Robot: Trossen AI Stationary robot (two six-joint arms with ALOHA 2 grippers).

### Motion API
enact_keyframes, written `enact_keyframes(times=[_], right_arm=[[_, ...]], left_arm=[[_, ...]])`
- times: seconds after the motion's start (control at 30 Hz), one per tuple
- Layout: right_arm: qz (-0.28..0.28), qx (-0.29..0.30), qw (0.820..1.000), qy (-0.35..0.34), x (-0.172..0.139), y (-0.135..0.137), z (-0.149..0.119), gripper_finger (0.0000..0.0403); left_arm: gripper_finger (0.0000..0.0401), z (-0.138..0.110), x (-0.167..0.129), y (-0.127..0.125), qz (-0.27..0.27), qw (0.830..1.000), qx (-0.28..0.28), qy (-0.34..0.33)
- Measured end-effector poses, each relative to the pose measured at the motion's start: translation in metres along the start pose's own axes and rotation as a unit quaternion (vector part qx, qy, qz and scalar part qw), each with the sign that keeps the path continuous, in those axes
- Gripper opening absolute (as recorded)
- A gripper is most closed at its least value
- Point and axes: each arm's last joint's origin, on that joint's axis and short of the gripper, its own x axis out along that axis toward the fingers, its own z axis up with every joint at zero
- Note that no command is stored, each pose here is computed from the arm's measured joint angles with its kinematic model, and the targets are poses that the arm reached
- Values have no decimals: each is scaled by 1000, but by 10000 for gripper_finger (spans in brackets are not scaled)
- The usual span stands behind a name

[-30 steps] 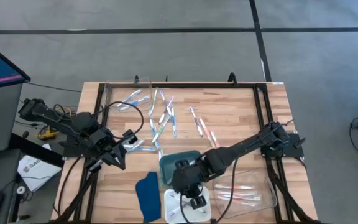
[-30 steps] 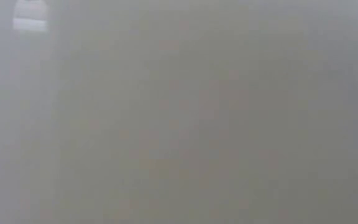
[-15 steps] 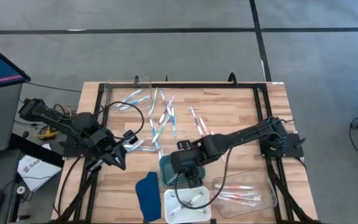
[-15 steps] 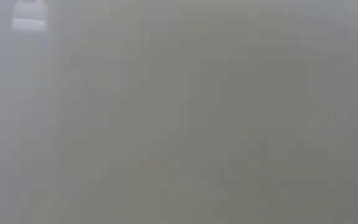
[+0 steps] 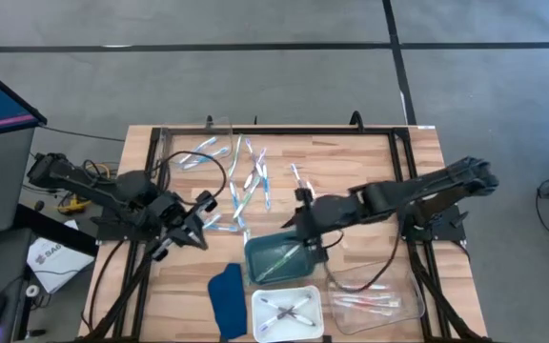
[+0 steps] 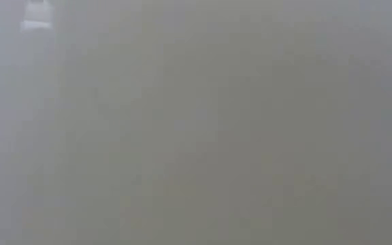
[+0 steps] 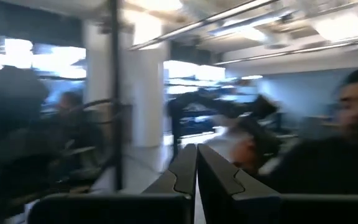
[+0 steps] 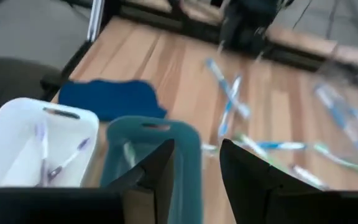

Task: Pick & Place Toothbrushes
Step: Put the blue toothbrush into the top transparent bin

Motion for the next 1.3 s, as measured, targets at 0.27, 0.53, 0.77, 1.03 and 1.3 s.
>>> enact_keyframes(times=[0.27, 0.53, 0.77, 1.03, 1.3], right_arm=[[-34, 79, 992, -91, -43, -38, -29, 120], [-73, 89, 991, -75, -61, -61, -47, 120], [-81, 82, 992, -44, -60, -67, -54, 120], [-119, 78, 989, -30, -63, -89, -61, 120], [-144, 85, 986, -20, -64, -109, -68, 120]], left_arm=[[8, -23, 4, 31, 225, 971, 56, 61], [8, -41, -13, 50, 366, 915, 43, 163], [8, -55, -47, 38, 475, 833, -109, 260], [8, -72, -78, 21, 510, 741, -249, 360], [23, -95, -76, 17, 443, 683, -361, 456]])
